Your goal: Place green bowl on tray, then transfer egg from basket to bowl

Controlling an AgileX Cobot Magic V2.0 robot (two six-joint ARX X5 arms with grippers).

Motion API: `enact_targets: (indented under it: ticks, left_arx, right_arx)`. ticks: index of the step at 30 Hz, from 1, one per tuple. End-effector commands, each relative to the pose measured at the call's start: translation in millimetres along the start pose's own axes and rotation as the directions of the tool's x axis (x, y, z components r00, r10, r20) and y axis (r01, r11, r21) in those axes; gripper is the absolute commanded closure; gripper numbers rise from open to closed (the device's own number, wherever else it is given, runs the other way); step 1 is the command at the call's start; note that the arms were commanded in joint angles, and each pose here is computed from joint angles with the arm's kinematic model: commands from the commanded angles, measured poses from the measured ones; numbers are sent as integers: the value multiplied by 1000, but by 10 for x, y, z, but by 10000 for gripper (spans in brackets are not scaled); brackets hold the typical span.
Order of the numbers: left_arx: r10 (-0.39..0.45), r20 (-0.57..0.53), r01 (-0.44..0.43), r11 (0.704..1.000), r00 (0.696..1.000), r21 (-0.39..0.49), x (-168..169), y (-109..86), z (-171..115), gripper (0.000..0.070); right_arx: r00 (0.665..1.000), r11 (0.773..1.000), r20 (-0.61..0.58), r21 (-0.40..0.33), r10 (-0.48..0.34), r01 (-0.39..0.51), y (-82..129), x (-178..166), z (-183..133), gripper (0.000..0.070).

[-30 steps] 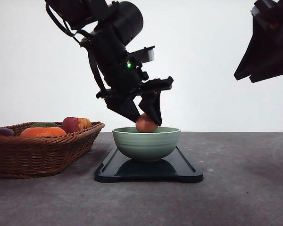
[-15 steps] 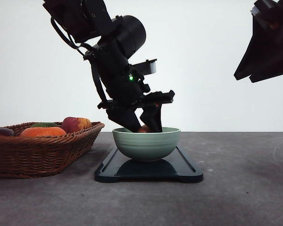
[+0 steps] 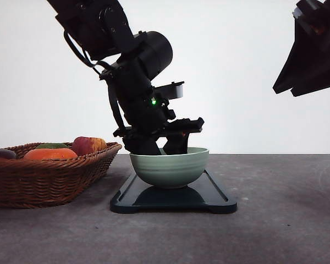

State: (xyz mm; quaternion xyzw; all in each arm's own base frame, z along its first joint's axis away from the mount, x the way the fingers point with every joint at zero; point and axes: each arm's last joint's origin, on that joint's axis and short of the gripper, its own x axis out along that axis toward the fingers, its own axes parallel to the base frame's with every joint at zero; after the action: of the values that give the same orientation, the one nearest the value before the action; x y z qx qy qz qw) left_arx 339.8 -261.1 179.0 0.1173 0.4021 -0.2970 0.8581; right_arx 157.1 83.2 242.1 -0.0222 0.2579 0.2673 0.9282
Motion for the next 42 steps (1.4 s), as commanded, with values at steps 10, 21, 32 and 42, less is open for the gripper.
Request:
enact_targets:
  ticks: [10, 21, 32, 42]
  left_arx:
    - [-1, -37, 1, 1000, 999, -8, -325, -44, 504, 267]
    - [-5, -44, 3, 999, 999, -41, -992, 106, 712, 269]
    - [6, 45, -2, 996, 999, -92, -1557, 209, 265, 269]
    - [89, 121, -65, 980, 989, -190, -2073, 435, -472, 269]
  right_arx:
    - [1000, 1000, 9, -11, 5, -5, 11, 6, 23, 475]
    - [1000, 1000, 9, -11, 4, -4, 11, 6, 23, 475]
    - [1000, 1000, 8, -11, 4, -4, 11, 6, 22, 475]
    - [1000, 1000, 9, -11, 4, -4, 11, 6, 23, 475]
